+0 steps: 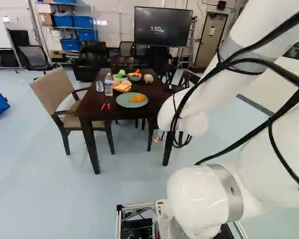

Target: Move the croissant to the empty plate

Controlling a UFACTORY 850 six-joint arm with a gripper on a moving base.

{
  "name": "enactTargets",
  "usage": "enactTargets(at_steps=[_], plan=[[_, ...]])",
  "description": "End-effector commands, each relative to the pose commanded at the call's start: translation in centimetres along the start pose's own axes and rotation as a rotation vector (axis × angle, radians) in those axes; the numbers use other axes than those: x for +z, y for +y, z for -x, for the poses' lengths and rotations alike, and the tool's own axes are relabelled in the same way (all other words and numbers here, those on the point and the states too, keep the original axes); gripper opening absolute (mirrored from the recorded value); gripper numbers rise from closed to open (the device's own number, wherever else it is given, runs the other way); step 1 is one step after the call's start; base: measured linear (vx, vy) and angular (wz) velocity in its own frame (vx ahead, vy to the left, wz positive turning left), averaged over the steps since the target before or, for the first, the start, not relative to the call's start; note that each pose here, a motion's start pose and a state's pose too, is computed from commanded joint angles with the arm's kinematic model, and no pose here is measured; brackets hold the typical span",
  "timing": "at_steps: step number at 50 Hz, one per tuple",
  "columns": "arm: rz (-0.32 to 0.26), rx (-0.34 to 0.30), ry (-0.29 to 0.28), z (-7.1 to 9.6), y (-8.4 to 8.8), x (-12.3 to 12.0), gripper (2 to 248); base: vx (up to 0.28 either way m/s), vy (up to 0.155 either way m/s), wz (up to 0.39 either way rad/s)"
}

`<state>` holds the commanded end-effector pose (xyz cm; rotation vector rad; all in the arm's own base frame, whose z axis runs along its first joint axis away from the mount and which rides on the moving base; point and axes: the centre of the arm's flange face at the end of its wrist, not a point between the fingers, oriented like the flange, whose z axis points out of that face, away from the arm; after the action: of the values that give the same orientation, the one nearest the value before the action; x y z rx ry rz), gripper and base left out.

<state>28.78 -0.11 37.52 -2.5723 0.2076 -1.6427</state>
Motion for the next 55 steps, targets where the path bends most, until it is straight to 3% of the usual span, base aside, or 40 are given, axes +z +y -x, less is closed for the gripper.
enactTargets(at_steps=[27,55], plan=[[-0.010,-0.119,0.077,1.2,0.1,-0.9,247,0.000,0.000,0.000],[-0.012,-0.158,0.102,1.6,0.1,-1.2,247,0.000,0.000,0.000]])
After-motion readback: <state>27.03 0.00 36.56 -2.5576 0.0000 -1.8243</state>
